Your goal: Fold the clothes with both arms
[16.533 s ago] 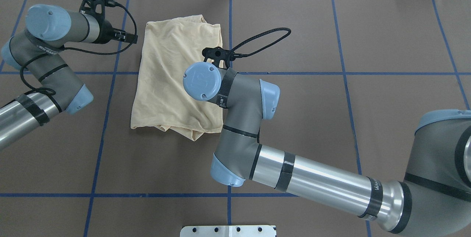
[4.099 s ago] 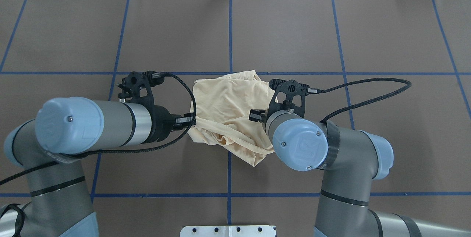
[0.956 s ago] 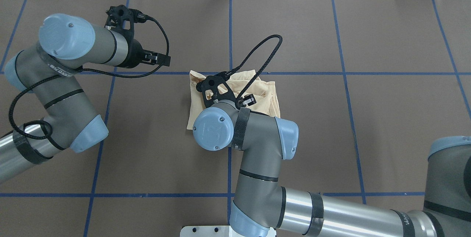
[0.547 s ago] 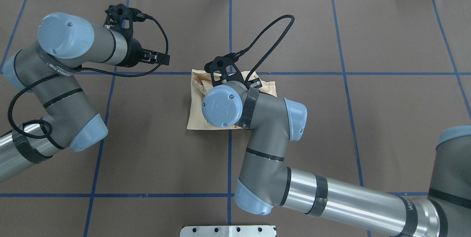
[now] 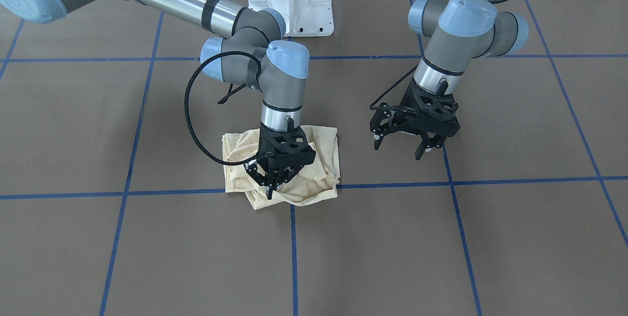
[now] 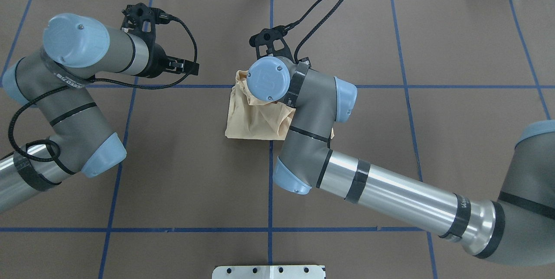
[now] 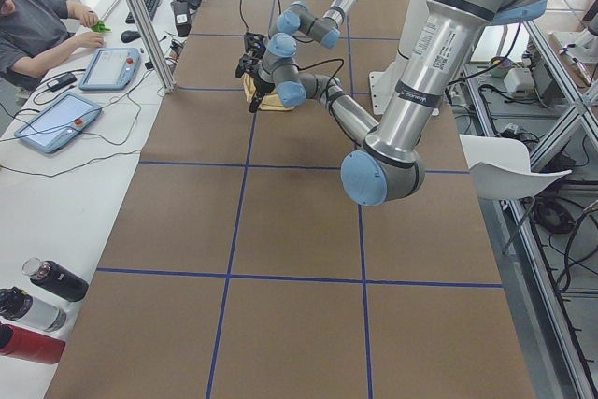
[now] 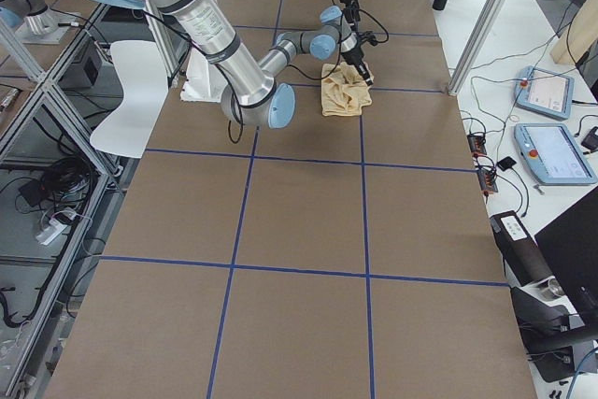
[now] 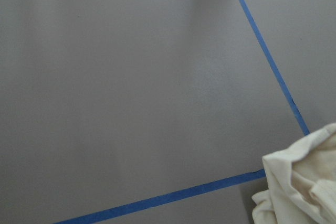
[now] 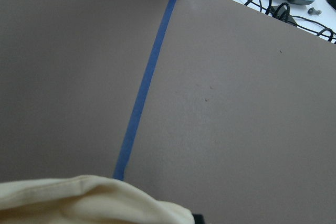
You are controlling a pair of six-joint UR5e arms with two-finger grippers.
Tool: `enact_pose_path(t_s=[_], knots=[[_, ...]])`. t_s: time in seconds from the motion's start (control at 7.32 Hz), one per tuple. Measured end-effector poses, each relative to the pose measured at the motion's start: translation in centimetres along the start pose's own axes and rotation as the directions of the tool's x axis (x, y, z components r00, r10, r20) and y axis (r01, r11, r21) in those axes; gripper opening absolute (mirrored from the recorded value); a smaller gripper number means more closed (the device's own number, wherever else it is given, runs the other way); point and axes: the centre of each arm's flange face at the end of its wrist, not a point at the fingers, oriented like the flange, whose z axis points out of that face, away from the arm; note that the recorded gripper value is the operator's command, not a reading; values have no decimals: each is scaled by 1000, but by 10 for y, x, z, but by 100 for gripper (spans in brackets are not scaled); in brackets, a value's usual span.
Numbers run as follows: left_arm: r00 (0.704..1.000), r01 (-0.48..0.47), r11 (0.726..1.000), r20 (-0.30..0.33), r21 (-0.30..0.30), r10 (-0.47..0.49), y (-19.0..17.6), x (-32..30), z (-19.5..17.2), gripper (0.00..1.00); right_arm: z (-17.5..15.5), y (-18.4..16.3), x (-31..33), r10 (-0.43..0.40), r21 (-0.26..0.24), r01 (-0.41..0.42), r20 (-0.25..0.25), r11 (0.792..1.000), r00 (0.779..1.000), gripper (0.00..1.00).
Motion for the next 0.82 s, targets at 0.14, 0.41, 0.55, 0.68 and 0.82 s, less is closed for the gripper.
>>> enact_pose_path(t_s=[0.14, 0.41, 0.55, 0.68, 0.82], knots=[[1000, 9, 1000, 3, -2, -9, 1, -3, 1, 100, -4, -16, -1, 17, -16, -17, 41, 1000, 999, 100], [1000, 15, 1000, 6, -5, -15, 3, -5, 1, 100, -25, -34, -5, 41, -85, -31, 121, 996, 992, 100], [1000, 15, 1000, 6, -5, -15, 3, -5, 1, 100, -38, -30, -11, 50, -118, -36, 120, 992, 991, 100], [1000, 15, 1000, 5, -5, -15, 3, -5, 1, 100, -52, -14, -27, 71, -149, -55, 109, 987, 991, 100], [1000, 14, 1000, 3, -3, -14, 3, -4, 0, 100, -61, 9, -49, 86, -161, -70, 94, 985, 992, 91]])
